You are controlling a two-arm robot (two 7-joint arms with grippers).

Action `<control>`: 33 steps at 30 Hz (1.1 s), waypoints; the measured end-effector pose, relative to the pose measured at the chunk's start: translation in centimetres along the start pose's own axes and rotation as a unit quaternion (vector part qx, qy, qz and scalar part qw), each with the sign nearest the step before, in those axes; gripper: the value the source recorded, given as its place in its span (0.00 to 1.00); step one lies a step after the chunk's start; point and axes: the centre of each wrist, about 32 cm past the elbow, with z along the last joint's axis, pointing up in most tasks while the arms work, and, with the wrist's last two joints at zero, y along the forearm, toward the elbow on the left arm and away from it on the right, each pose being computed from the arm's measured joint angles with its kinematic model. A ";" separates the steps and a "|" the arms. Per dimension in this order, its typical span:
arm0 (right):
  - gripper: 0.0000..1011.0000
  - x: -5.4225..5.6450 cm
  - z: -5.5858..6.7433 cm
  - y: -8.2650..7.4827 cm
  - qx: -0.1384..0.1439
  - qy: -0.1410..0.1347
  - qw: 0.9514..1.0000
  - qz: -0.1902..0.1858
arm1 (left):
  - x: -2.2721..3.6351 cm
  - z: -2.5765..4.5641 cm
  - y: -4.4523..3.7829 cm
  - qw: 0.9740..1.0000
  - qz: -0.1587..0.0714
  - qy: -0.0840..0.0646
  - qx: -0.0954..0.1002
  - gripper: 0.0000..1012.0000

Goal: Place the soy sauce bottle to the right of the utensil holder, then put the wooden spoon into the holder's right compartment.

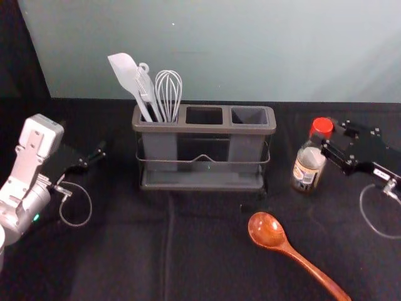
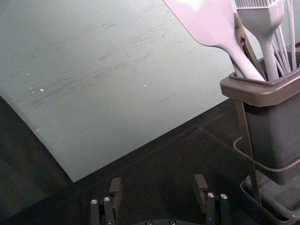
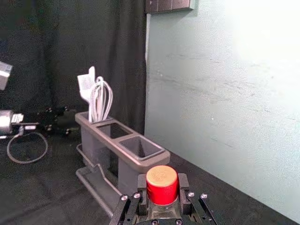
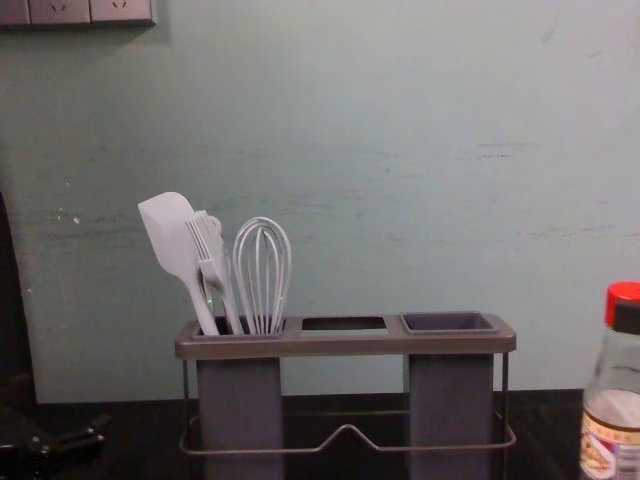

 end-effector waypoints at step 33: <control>0.39 1.1 -2.7 4.1 0.008 0.032 0.999 -0.009 | 0.00 0.00 0.00 1.000 0.000 0.000 0.000 0.99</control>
